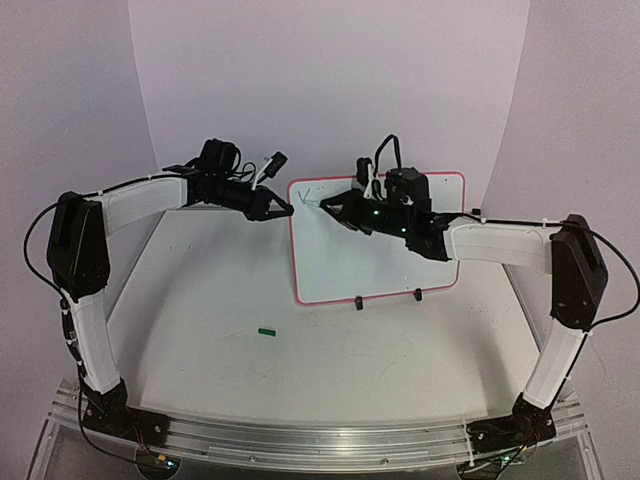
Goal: Write a sentence on the whiteboard
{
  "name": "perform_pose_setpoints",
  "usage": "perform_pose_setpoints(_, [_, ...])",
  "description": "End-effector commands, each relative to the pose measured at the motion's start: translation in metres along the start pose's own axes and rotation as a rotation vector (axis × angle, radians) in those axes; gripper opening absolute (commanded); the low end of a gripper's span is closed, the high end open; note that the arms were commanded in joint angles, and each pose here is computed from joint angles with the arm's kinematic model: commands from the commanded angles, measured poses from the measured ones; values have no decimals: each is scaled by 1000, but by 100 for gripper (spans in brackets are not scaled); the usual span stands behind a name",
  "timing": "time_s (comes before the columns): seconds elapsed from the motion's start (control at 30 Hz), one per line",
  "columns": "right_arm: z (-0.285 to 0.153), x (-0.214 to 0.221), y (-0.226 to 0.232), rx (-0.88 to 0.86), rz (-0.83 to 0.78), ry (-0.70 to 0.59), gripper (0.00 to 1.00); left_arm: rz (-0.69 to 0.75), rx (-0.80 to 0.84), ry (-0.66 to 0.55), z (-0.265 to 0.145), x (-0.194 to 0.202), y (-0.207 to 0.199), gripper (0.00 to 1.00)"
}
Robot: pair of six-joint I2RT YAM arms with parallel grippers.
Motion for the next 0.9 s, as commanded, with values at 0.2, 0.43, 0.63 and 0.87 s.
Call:
perform_pose_setpoints(0.2, [0,5,-11,30,22,7,0,29,-8,24,-1,-2,-14,0])
perform_pose_setpoints(0.43, [-6,16,-21,59,43,25,0,29,-10,25,-1,-2,-14,0])
perform_pose_setpoints(0.63, [-10,23,-24,51,51,56,0,29,-11,24,-1,-2,-14,0])
perform_pose_setpoints(0.87, [-26,9,5,-71,-3,49,0,28,-14,26,-1,-1,-14,0])
Point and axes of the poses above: each gripper's point midway between its finger pads, its own z axis out along the fingers, its own y axis along the line the jaws close on, x = y × z, the point moved 10 cm from there along -z, back along the fingers, and after that the axes turned 5 degrees about z, right-handed, at the moved point
